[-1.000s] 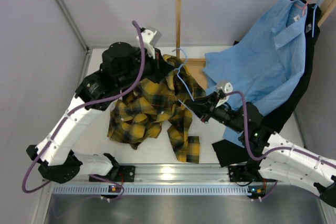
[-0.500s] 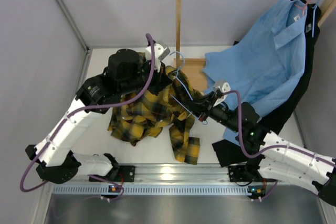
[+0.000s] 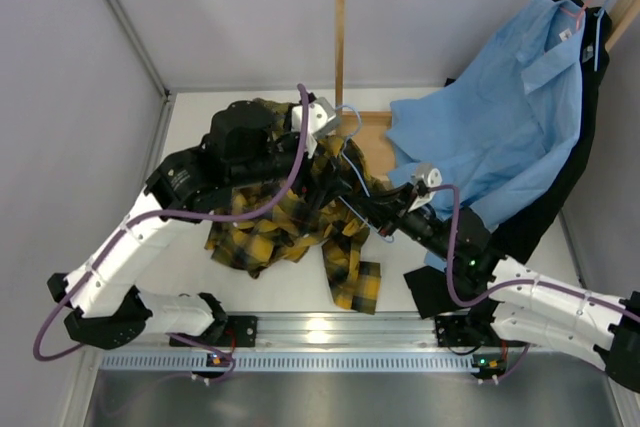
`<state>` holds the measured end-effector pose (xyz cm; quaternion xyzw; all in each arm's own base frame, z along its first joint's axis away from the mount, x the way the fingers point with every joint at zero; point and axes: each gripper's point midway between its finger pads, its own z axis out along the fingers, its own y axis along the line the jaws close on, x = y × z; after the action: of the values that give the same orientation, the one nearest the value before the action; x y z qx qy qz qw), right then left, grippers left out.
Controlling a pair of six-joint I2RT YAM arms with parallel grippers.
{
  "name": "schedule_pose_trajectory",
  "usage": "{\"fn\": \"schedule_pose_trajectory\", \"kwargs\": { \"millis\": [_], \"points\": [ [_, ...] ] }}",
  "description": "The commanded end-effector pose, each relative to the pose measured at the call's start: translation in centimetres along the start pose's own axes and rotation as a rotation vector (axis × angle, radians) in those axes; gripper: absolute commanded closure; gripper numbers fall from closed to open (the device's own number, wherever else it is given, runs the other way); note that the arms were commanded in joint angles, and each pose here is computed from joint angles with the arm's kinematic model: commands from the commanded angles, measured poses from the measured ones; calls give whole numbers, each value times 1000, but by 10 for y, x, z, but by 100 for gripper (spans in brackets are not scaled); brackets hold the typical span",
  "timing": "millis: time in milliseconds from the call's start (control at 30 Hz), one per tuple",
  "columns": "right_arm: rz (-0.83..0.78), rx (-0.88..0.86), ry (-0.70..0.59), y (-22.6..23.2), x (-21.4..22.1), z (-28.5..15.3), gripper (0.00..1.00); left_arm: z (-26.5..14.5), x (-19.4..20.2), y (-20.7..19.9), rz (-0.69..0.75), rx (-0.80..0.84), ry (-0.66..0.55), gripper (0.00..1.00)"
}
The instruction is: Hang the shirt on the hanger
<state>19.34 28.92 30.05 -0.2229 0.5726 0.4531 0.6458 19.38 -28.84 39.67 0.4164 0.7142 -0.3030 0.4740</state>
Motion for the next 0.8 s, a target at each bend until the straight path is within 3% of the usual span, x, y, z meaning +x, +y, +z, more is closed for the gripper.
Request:
{"fn": "schedule_pose_trajectory", "kwargs": {
  "millis": [0, 133, 267, 433, 467, 533, 567, 600, 767],
  "points": [
    [6, -29, -255, 8, -56, -10, 100, -34, -32, 1, 87, -35, -124, 2],
    [21, -28, -292, 5, -56, -20, 100, -73, -60, 8, 215, -108, -246, 2],
    [29, -38, -280, 6, -50, -24, 100, -81, -70, 20, 371, -187, -338, 2],
    [44, -57, -259, 7, -37, -35, 100, -32, -44, 20, 553, -77, -218, 2],
    [42, -65, -252, 7, -35, -37, 100, -12, -36, 22, 551, -6, -181, 3],
    [29, -90, -222, 9, -28, -43, 100, -13, -43, 16, 547, 132, -187, 5],
    [26, -102, -215, 11, -26, -45, 100, -11, -43, 25, 536, 119, -160, 6],
    [18, -105, -200, 11, -22, -47, 100, 4, -39, 16, 514, 235, -144, 6],
    [-36, -168, -158, 21, -15, -61, 100, 14, -30, 10, 484, 345, -64, 5]
  ]
}}
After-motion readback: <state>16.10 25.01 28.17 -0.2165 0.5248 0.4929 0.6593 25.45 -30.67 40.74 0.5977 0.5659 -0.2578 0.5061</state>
